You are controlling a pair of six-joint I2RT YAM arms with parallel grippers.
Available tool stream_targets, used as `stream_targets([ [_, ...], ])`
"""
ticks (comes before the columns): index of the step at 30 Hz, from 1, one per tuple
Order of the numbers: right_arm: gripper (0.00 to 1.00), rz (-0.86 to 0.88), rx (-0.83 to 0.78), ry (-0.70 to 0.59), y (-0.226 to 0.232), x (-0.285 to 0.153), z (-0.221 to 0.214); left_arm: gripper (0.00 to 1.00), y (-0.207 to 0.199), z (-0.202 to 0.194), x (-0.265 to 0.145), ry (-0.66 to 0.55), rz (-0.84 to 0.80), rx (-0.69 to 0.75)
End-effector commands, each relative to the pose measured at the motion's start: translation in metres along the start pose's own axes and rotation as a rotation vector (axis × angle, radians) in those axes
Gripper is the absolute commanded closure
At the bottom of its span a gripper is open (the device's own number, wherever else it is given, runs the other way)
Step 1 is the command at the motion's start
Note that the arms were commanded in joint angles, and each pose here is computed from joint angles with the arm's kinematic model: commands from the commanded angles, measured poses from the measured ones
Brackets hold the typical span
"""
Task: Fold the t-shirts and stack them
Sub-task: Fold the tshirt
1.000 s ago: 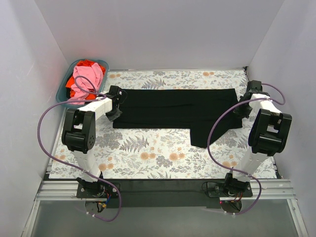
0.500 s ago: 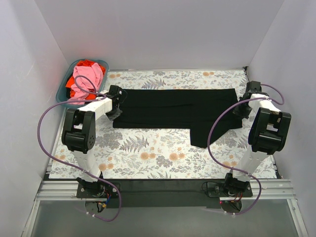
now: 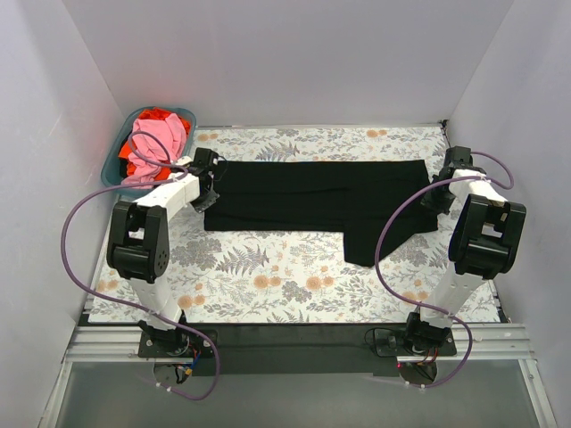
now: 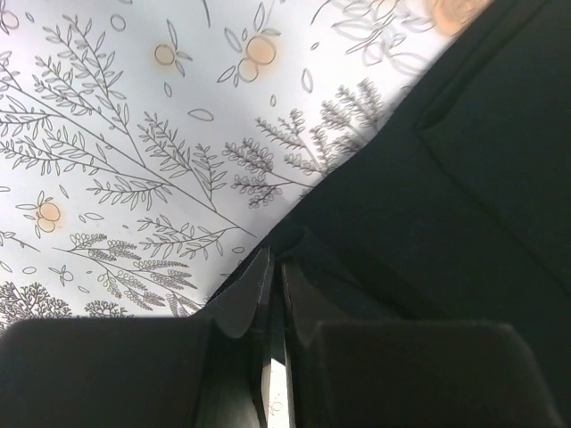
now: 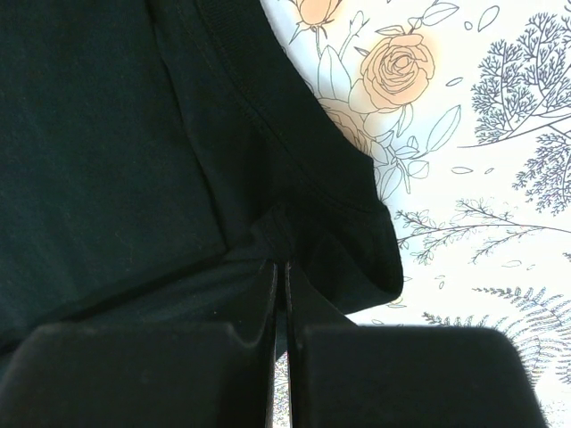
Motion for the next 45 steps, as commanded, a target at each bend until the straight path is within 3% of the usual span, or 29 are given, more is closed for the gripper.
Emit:
stream_targets([
  [1,0.99,-0.043,-0.006,-0.129,-0.006,-0.014,0.029,1.00,0.001,0.030,-0.018,-0.109,0.004,-0.052],
  [16,0.97,-0.038,-0.010,-0.094,-0.005,0.002,0.026,1.00,-0.009,0.020,0.014,-0.090,0.017,-0.054],
  [21,0.92,-0.043,-0.023,-0.098,-0.006,0.001,0.026,1.00,-0.013,0.021,0.016,-0.092,0.008,-0.050],
  [22,0.89,-0.038,-0.028,-0.097,-0.006,0.000,0.026,0.94,-0.013,0.021,0.016,-0.094,0.006,-0.048],
  [23,0.74,-0.027,-0.031,-0.108,-0.004,-0.004,0.027,0.89,-0.014,0.022,0.014,-0.092,-0.001,-0.046],
  [26,0.56,0.017,-0.059,-0.144,0.003,-0.021,0.031,0.70,-0.014,0.027,0.003,-0.105,-0.030,-0.053],
  [29,0.43,0.022,-0.100,-0.190,0.014,-0.042,0.030,0.55,-0.011,0.032,-0.013,-0.122,-0.064,-0.059],
  [36,0.37,0.064,-0.240,-0.181,0.047,-0.068,-0.022,0.24,0.008,0.030,-0.056,-0.149,-0.151,-0.052],
  [45,0.37,0.135,-0.286,-0.047,0.050,-0.060,-0.124,0.20,0.049,-0.011,-0.095,-0.158,-0.300,0.052],
])
Point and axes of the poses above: each gripper's point midway between its finger pads, its own x axis out along the fingers, its own y axis along the line the jaws close on, z = x × y, the point moved 6 cm from there along -x, back along the fingers, and after that the axes turned 5 degrees about -x, right-handed, at the moved point
